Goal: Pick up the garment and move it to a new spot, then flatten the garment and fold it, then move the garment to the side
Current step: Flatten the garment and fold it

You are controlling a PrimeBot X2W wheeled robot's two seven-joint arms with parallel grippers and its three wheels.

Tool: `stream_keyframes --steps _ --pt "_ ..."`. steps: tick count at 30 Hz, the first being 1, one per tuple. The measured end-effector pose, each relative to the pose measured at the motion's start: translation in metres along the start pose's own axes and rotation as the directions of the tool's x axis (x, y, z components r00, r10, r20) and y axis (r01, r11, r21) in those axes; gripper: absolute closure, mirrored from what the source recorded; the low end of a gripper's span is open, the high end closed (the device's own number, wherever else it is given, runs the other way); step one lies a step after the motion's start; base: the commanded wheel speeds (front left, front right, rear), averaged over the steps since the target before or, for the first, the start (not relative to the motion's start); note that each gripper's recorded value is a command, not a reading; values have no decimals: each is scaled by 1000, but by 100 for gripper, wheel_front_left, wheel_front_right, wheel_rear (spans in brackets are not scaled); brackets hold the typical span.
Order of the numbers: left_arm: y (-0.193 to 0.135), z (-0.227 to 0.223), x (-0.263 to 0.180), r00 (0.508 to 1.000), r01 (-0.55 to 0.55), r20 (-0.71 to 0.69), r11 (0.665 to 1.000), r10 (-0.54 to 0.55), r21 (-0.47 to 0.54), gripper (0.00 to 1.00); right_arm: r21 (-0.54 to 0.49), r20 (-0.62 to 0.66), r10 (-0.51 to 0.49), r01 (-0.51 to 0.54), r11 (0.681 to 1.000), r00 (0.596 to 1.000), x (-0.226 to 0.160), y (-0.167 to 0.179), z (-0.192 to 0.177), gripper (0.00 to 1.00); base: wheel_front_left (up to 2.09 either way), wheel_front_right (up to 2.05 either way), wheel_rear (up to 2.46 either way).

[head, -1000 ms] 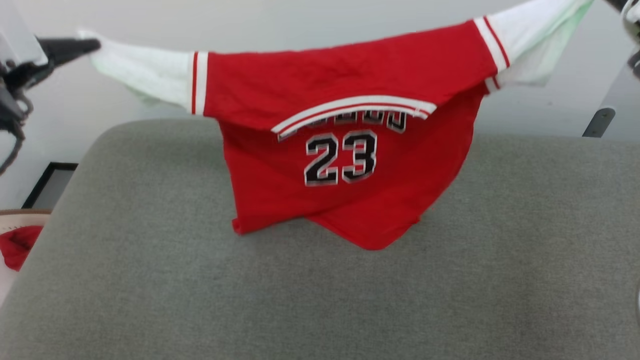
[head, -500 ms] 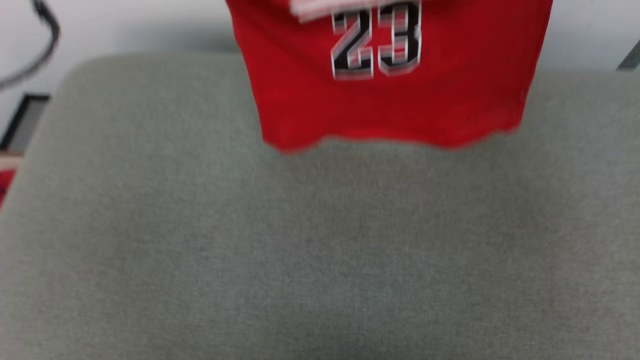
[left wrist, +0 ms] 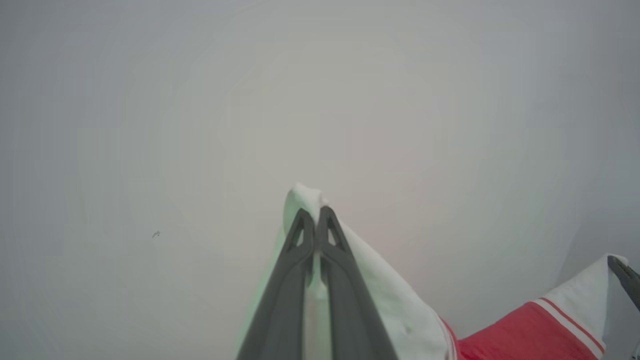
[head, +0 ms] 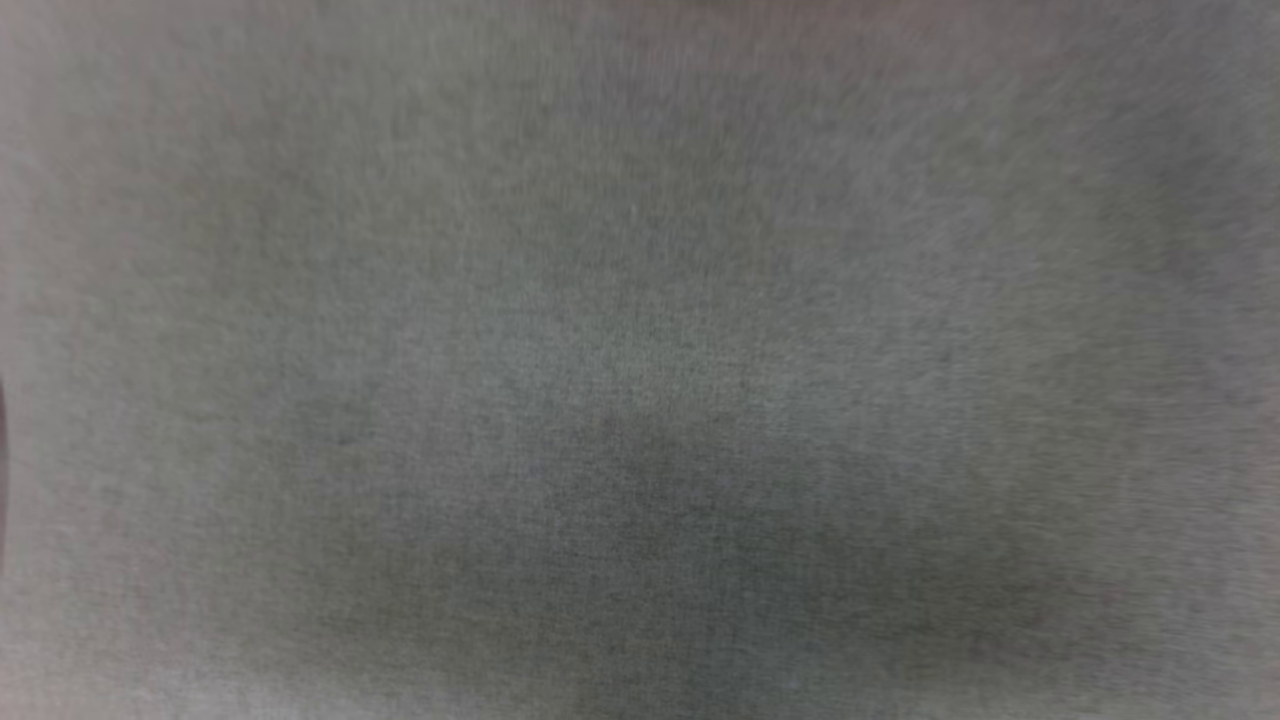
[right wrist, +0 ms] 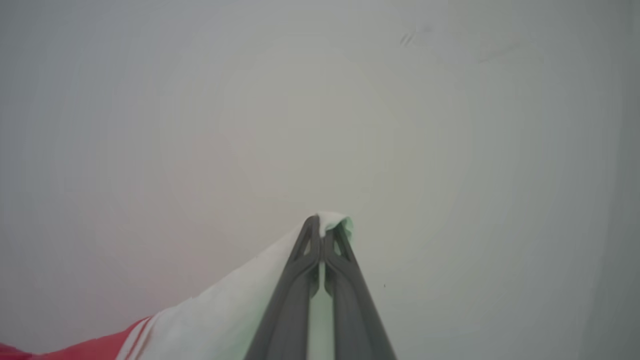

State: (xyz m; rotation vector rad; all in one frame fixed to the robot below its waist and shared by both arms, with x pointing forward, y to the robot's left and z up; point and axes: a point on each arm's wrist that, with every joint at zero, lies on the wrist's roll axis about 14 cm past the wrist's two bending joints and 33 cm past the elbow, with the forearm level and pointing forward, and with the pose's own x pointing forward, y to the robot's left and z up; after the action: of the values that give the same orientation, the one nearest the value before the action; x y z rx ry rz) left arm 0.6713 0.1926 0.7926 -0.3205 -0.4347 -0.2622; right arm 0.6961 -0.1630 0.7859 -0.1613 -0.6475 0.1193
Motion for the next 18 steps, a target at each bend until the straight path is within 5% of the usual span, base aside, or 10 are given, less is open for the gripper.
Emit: stream_keyframes --steps 10,18 --pt "77 -178 -49 956 -154 -257 987 138 -45 100 45 -282 100 -91 995 954 -58 58 -182 100 0 0 0" --pt "93 -216 -89 880 -199 -445 980 165 -30 100 172 -368 148 -89 981 918 -84 86 -221 100 0 0 0"
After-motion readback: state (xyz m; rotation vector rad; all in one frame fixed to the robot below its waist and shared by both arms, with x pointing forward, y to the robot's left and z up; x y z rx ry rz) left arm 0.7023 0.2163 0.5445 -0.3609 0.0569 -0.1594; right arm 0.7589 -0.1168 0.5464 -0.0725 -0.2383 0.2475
